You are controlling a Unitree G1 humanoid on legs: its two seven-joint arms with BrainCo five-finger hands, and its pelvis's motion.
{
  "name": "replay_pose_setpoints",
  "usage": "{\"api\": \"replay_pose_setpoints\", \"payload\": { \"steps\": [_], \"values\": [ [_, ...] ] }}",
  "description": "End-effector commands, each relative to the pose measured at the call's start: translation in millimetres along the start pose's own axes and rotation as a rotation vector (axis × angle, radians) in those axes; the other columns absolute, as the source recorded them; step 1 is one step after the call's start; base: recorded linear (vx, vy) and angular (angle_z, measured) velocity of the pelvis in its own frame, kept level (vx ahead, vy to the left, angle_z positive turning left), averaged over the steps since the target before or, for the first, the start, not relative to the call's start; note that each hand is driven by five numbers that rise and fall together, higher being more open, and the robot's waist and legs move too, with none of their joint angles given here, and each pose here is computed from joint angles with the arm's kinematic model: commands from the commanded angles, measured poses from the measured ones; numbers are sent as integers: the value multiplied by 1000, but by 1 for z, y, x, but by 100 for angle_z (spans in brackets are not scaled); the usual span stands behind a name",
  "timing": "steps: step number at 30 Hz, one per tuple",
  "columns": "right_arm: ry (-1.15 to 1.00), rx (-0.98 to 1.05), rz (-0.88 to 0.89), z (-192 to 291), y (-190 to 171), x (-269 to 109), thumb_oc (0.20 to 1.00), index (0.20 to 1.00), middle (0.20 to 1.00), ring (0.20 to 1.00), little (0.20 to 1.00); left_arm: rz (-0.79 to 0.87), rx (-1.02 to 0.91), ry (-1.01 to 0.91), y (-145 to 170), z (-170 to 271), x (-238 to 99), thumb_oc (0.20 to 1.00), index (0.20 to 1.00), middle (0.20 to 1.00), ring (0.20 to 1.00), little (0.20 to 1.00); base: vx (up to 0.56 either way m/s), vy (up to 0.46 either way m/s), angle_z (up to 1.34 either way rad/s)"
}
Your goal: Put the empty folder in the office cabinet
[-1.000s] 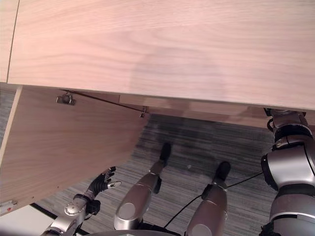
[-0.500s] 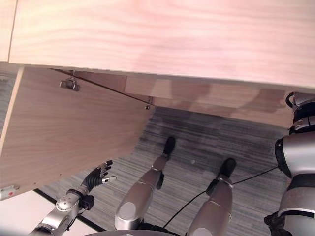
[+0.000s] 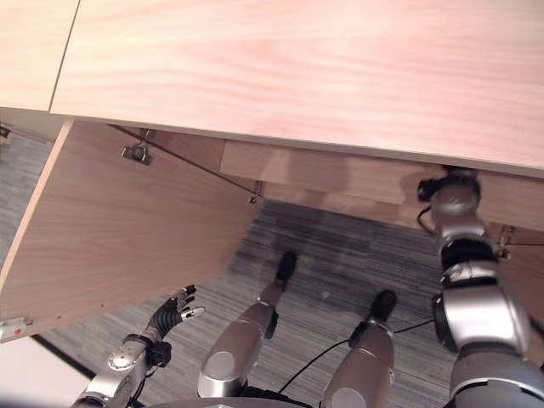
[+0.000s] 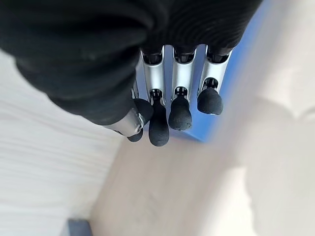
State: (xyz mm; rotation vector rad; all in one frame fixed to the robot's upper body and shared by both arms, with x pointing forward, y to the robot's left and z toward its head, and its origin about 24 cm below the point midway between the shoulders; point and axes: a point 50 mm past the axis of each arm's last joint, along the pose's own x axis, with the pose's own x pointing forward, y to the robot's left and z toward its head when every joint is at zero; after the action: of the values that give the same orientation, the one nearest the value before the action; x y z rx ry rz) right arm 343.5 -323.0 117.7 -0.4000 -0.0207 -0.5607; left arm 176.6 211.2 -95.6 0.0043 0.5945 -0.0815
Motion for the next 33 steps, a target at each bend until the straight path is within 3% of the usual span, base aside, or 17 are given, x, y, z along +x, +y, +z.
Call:
{"api": "replay_pose_setpoints", "payload": {
  "steps": [1, 8, 15, 16, 25, 33],
  "values": [
    [-22, -26, 86, -23, 19, -26, 200, 200, 200, 200, 200, 95, 44, 106, 26, -23, -13, 1000, 1000, 1000, 1000, 1000, 127, 62, -24],
    [396, -79, 356, -151, 47, -155, 200, 200, 200, 200, 200, 230, 21, 294, 43, -65, -34, 1000, 1000, 1000, 1000, 1000, 142, 40, -26],
    [670, -188, 573, -201, 60, -226, 200, 200, 200, 200, 200, 269, -1, 372, 40, -82, -40, 1000, 1000, 1000, 1000, 1000, 77, 67, -34],
    [733, -212, 593, -210, 60, -238, 1000, 1000, 1000, 1000, 1000, 267, 2, 392, 38, -85, -41, 1000, 1000, 1000, 1000, 1000, 28, 60, -9],
    [871, -241, 635, -225, 61, -262, 1000, 1000, 1000, 1000, 1000, 244, 22, 419, 29, -87, -35, 1000, 1000, 1000, 1000, 1000, 1, 43, -2],
    [828, -210, 660, -215, 78, -253, 1000, 1000, 1000, 1000, 1000, 248, 56, 365, 29, -70, -22, 1000, 1000, 1000, 1000, 1000, -77, -9, 19]
  ]
}}
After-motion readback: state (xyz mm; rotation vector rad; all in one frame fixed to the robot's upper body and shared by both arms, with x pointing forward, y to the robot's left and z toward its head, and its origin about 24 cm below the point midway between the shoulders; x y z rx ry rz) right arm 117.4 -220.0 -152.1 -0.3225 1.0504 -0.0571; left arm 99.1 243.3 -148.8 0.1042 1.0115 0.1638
